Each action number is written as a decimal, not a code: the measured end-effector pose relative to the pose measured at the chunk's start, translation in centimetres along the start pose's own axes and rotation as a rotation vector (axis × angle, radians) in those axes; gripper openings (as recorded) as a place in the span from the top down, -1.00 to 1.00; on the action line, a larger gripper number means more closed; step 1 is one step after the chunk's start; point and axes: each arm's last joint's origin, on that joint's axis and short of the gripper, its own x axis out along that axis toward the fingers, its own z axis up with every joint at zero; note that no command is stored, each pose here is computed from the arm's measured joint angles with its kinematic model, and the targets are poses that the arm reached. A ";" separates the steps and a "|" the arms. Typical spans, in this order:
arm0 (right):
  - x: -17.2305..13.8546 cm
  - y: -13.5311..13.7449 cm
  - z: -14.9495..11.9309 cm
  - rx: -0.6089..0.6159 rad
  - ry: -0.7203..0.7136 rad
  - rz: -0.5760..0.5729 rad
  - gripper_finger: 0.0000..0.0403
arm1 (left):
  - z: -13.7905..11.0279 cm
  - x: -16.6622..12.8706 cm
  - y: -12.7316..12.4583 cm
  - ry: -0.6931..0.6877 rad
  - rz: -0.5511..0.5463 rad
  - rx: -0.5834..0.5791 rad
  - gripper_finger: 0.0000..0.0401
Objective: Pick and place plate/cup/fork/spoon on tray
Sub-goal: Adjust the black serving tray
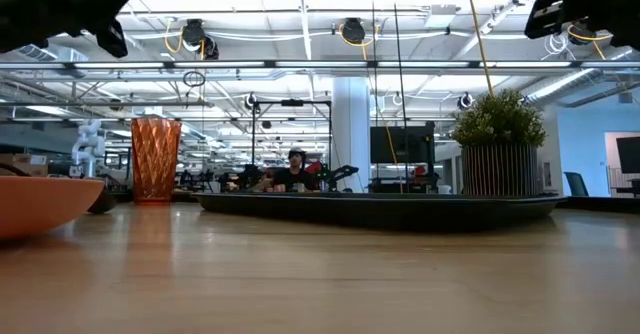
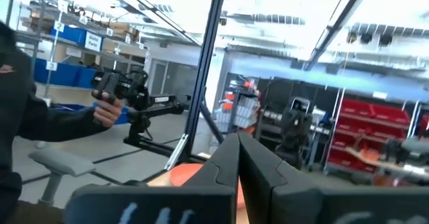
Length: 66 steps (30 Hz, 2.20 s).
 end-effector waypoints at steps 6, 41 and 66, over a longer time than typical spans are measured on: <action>0.0 0.0 0.0 -0.069 0.000 0.000 1.00 | -0.6 -0.5 1.6 0.119 0.566 0.164 0.87; -0.1 -0.9 0.0 0.029 0.024 -0.310 1.00 | -4.4 20.7 3.3 1.453 0.186 0.357 0.87; -0.3 -0.1 -2.4 0.455 0.234 -0.201 1.00 | -10.5 21.0 -2.1 1.632 -0.208 0.800 -0.08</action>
